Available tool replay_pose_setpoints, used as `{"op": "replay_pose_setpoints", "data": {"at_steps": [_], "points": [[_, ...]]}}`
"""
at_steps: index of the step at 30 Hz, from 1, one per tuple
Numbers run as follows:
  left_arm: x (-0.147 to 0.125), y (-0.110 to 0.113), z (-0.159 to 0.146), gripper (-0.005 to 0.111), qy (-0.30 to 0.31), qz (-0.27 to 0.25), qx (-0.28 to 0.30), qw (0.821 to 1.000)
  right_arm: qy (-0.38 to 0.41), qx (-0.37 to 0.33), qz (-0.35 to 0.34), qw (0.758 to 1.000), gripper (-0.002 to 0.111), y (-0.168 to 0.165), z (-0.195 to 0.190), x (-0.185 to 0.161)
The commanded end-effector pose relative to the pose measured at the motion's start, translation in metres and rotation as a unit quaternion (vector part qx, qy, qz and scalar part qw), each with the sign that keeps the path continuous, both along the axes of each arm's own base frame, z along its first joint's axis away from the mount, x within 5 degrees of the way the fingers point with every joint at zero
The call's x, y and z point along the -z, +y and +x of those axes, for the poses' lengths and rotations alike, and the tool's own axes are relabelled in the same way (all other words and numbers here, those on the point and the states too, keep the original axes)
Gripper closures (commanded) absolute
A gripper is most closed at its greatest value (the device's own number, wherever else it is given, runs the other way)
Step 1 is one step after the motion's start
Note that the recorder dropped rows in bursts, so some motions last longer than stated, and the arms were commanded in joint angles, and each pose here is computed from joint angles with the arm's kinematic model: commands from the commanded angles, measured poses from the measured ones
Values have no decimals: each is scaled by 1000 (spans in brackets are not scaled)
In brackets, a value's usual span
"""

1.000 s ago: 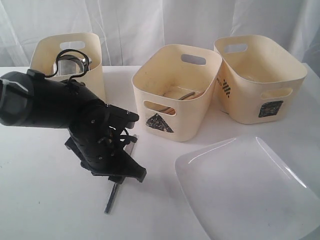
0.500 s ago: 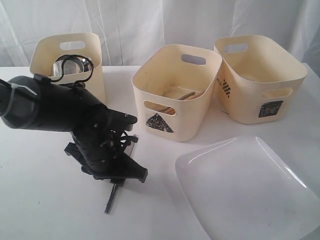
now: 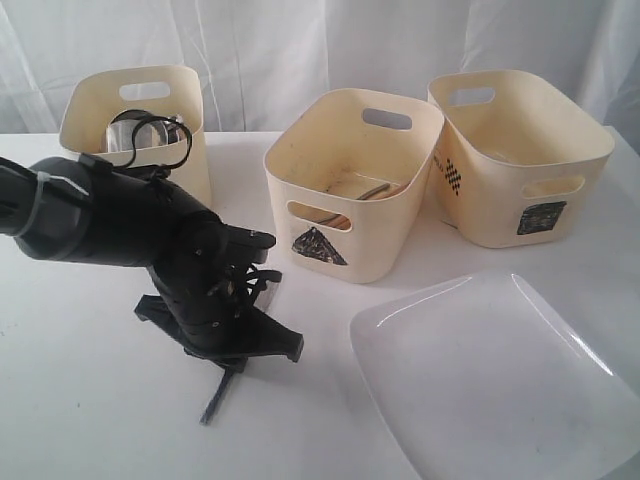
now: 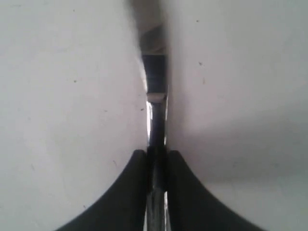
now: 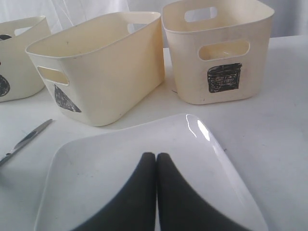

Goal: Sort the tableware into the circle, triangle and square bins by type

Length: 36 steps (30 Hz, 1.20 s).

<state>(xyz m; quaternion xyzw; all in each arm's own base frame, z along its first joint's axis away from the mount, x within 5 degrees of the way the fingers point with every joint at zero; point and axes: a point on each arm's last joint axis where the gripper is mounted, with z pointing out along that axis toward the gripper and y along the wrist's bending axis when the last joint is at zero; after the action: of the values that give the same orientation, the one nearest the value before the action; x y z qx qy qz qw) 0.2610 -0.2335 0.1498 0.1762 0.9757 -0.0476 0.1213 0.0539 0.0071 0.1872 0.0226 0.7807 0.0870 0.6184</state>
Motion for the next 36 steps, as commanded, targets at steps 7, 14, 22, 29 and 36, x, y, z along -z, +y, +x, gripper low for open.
{"op": "replay_pose_setpoints", "data": {"at_steps": [7,14,22,29,36], "points": [[8,17,-6,107,36,98,35,994,-6,-1,0,1000,108,0,0,1],[-23,38,-8,107,4,185,73,980,-6,-1,0,1000,108,0,0,1],[-73,41,-16,107,-65,111,62,990,-6,-1,0,1000,108,0,0,1],[-112,45,-27,107,-119,31,58,991,-6,-1,0,1000,108,0,0,1],[-158,44,-32,107,-235,-80,67,966,-6,-1,0,1000,108,0,0,1]]}}
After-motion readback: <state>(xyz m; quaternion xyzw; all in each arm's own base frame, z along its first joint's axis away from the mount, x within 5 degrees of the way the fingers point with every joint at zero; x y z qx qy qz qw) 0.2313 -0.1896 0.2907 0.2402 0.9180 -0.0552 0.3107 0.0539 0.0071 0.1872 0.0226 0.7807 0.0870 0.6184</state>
